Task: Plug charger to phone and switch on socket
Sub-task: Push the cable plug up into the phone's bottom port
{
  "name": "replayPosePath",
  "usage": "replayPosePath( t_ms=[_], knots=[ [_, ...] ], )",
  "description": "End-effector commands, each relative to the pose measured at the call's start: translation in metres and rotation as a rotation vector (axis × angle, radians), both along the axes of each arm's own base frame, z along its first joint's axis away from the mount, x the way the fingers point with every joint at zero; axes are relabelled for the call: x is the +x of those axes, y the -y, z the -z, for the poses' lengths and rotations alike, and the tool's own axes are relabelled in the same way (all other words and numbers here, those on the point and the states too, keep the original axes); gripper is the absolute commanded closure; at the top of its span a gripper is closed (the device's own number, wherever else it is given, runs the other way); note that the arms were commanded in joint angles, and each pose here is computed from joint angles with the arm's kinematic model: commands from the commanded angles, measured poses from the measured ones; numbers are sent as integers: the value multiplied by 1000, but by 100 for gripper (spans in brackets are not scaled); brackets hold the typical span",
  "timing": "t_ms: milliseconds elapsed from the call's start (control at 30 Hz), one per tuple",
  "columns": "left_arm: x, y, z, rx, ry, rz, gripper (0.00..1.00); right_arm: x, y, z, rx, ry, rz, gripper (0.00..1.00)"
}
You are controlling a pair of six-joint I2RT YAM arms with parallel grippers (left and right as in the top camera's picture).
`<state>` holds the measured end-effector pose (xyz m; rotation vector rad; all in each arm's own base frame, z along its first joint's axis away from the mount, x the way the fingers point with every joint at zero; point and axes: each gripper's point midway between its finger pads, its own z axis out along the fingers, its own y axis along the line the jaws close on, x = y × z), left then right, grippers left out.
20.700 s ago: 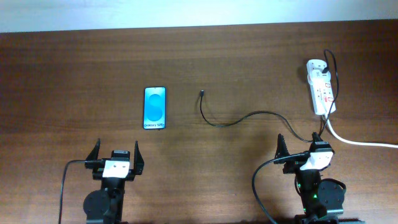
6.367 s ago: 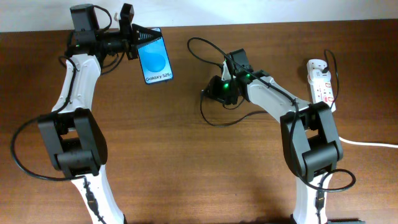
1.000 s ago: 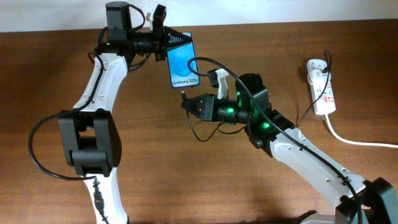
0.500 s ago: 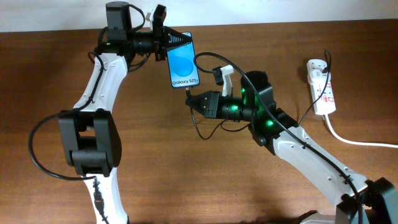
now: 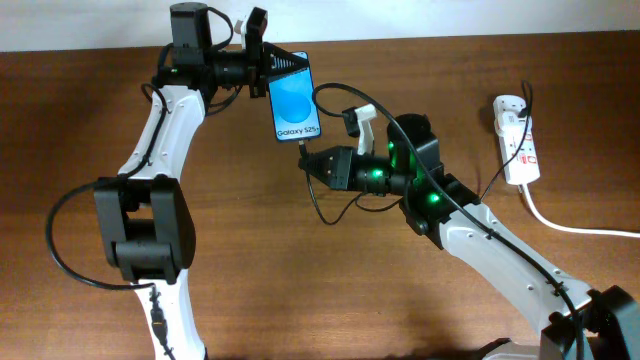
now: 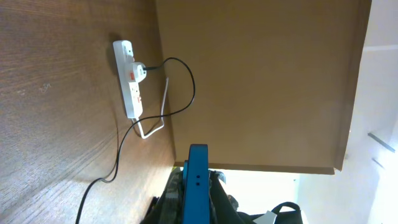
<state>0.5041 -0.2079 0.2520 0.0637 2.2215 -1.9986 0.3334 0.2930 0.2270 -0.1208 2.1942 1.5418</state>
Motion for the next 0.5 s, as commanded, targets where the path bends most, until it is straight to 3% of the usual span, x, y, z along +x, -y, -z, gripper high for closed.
replayPosePath(
  t_ms=[0, 467],
  knots=[
    [-4, 0, -2, -18, 9, 29, 100, -2, 1, -13, 18, 21, 0, 96],
    [-13, 11, -4, -33, 7, 75, 100, 1, 1, -17, 26, 43, 8, 96]
  ],
)
